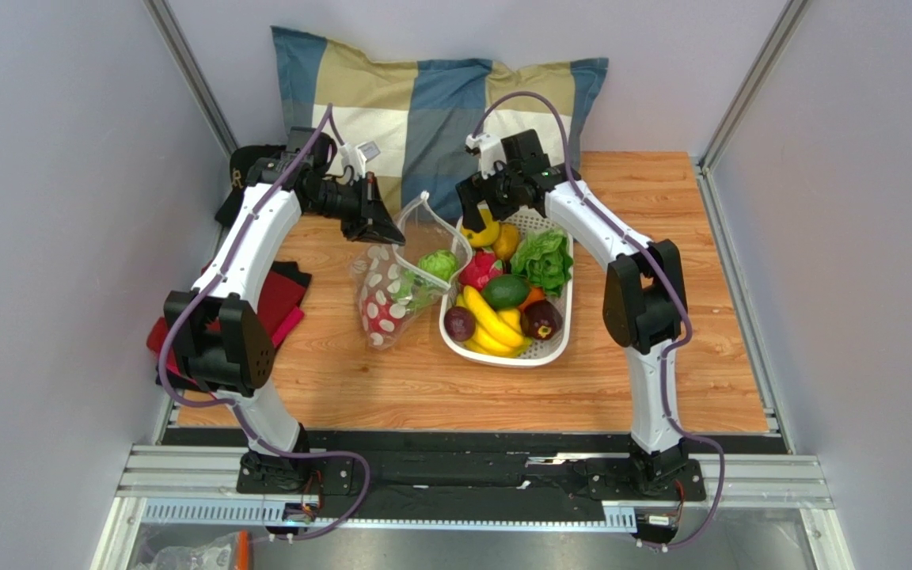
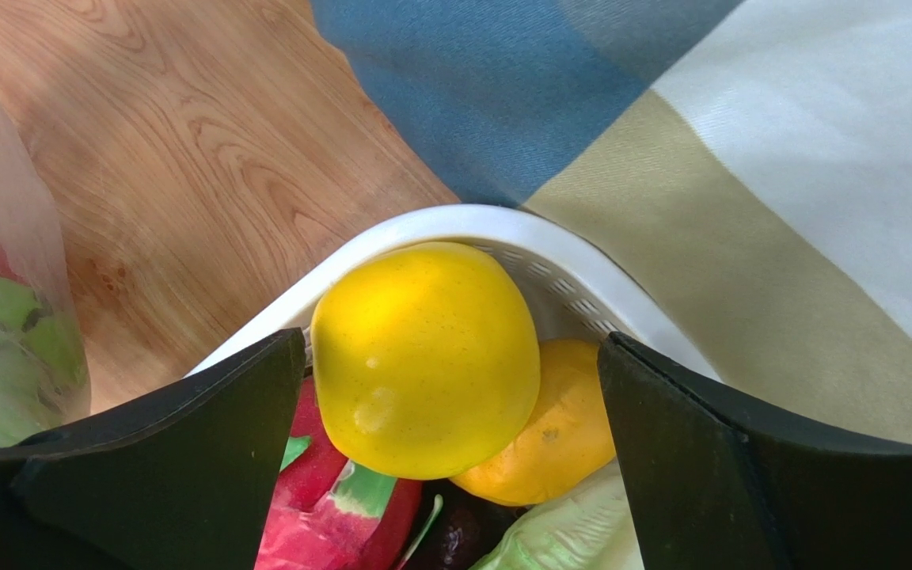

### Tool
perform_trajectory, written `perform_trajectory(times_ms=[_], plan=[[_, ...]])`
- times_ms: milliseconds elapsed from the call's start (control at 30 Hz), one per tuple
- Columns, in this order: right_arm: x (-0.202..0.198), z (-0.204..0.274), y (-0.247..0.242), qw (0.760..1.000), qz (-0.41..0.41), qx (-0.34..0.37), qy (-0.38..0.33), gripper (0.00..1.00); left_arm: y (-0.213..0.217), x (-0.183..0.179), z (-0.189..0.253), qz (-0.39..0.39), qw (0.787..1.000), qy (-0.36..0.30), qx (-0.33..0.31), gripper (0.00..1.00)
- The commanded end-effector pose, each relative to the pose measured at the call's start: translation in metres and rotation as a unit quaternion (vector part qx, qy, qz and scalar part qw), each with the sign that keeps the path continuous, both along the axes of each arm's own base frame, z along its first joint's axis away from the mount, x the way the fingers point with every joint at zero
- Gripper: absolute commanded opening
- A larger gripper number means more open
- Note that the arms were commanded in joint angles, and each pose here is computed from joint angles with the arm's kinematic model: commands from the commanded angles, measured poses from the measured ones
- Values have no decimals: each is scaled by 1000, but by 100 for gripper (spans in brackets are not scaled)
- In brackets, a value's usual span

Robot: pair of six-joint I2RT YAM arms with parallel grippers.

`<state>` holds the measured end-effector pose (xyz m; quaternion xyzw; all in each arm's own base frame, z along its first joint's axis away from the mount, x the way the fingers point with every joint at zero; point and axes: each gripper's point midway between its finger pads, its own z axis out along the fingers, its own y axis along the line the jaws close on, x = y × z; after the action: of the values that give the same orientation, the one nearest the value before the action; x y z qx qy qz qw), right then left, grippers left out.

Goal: Place the food in the zip-top bag and seal the zipper
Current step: Pick up the fake fruit from the bin, then place the fake fruit in the zipper food storage bag.

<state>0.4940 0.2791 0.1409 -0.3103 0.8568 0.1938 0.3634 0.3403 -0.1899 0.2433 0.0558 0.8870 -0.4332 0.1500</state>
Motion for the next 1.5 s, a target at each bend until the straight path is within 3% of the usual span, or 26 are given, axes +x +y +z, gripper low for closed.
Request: perform_trajectory(times_ms=[0, 167, 267, 433, 567, 700, 900, 1100, 1467], plan=[[-10, -2, 6, 1000, 18, -16, -10, 98, -1, 7, 13, -2, 1000, -21, -14, 0], [-16, -13, 4, 999, 16, -35, -2, 98, -1, 7, 13, -1, 1000, -22, -13, 0], [-16, -9, 1, 999, 15, -42, -9, 91, -1, 8, 14, -1, 1000, -23, -14, 0], [-10, 35, -3, 998, 4, -25, -50, 63, -1, 7, 17, -2, 999, -28, -16, 0], [-6, 93, -13, 995, -5, 11, -94, 50, -1, 6, 18, -3, 999, -31, -15, 0], [-34, 141, -5, 990, 50, 90, -97, 42, -1, 5, 18, -5, 999, -30, -15, 0], [-85, 172, 27, 972, 132, 174, -87, 40, -3, 5, 19, -7, 999, -29, -24, 0], [-125, 146, 58, 962, 198, 183, -29, 38, -4, 4, 25, -10, 999, -34, -33, 0], [-119, 106, 99, 962, 227, 149, -25, 38, -8, 1, 30, -17, 998, -32, -52, 0]])
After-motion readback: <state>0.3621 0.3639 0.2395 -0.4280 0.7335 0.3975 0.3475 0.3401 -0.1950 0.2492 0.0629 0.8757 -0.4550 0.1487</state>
